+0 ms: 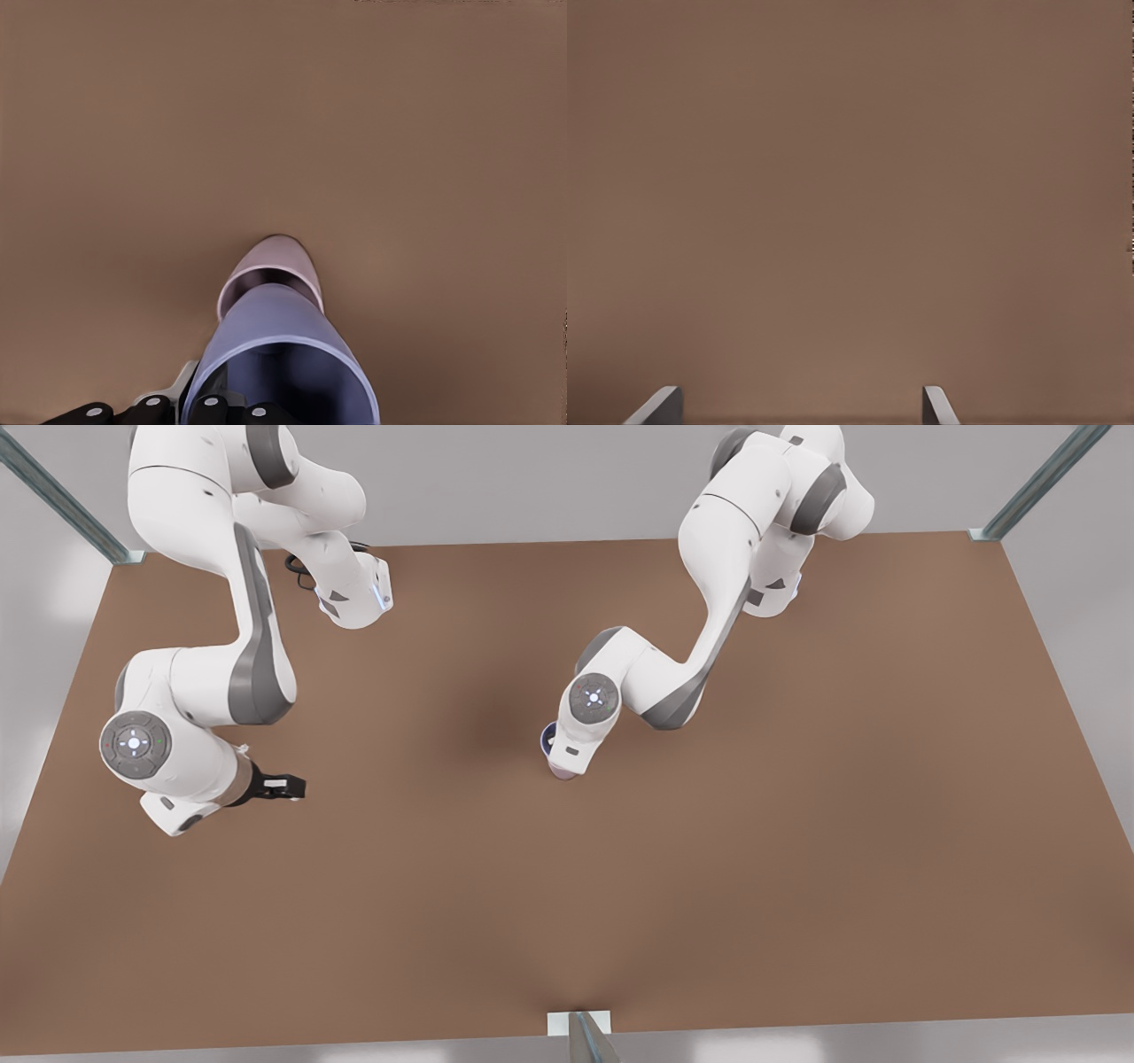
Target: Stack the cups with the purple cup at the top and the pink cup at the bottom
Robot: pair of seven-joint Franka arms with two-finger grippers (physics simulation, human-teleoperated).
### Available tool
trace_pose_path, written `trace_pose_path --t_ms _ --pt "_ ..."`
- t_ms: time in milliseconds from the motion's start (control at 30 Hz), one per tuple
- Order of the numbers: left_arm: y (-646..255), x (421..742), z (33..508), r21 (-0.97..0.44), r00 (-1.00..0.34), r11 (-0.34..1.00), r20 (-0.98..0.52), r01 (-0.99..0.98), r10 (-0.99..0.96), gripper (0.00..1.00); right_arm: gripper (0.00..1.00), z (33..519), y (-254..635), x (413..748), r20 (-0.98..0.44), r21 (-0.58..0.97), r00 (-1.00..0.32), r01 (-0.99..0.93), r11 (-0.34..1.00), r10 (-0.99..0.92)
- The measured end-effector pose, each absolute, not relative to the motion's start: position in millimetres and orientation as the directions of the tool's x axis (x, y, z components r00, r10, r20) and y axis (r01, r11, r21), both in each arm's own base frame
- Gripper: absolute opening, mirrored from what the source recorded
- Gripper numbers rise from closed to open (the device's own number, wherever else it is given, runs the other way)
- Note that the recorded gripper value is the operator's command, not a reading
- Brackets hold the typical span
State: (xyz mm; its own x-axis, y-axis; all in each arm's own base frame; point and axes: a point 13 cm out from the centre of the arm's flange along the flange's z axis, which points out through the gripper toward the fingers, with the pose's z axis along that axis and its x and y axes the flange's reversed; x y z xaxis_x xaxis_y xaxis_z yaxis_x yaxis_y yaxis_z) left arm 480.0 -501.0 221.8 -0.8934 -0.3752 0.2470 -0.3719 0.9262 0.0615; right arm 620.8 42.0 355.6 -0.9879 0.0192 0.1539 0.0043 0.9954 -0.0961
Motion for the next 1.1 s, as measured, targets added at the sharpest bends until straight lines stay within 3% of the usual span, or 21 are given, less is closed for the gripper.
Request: trace_pose_path --t_ms 67,200,333,367,400,467,500,533,1033,1100 --pt "-501 480 219 0.066 -0.887 0.92 0.245 -0.387 -0.391 0.21 1.0 346 41 624 0.165 -0.098 -0.986 0.002 0.995 0.019" --pt "-500 479 210 0.08 -0.874 0.907 0.245 -0.414 -0.42 0.21 1.0 389 -10 645 0.102 -0.085 -0.99 0.09 0.992 0.098" --pt "-503 477 208 0.081 -0.866 0.898 0.24 -0.432 -0.438 0.21 1.0 394 -20 647 0.107 -0.049 -0.987 0.113 0.992 0.118" --pt "-503 477 208 0.081 -0.865 0.896 0.239 -0.436 -0.442 0.29 1.0 393 -19 647 0.11 -0.044 -0.987 0.112 0.993 0.116" --pt "-504 477 208 0.08 -0.863 0.894 0.238 -0.44 -0.446 0.46 1.0 393 -18 646 0.111 -0.041 -0.987 0.109 0.993 0.113" --pt "-505 475 207 0.081 -0.861 0.892 0.237 -0.444 -0.45 0.64 1.0 393 -18 647 0.111 -0.036 -0.988 0.106 0.994 0.11" --pt "-506 474 206 0.083 -0.86 0.891 0.237 -0.446 -0.453 0.91 1.0 393 -19 648 0.107 -0.033 -0.988 0.106 0.994 0.109" --pt "-506 474 205 0.085 -0.858 0.89 0.237 -0.448 -0.455 0.99 1.0 393 -19 649 0.102 -0.032 -0.989 0.106 0.994 0.109" --pt "-506 475 211 0.085 -0.845 0.875 0.23 -0.476 -0.482 0.99 1.0 369 -23 671 0.066 -0.013 -0.993 0.099 0.995 0.1" --pt "-492 498 237 0.057 -0.835 0.861 0.22 -0.505 -0.504 0.99 1.0 369 -22 672 0.061 -0.013 -0.993 0.098 0.995 0.098"
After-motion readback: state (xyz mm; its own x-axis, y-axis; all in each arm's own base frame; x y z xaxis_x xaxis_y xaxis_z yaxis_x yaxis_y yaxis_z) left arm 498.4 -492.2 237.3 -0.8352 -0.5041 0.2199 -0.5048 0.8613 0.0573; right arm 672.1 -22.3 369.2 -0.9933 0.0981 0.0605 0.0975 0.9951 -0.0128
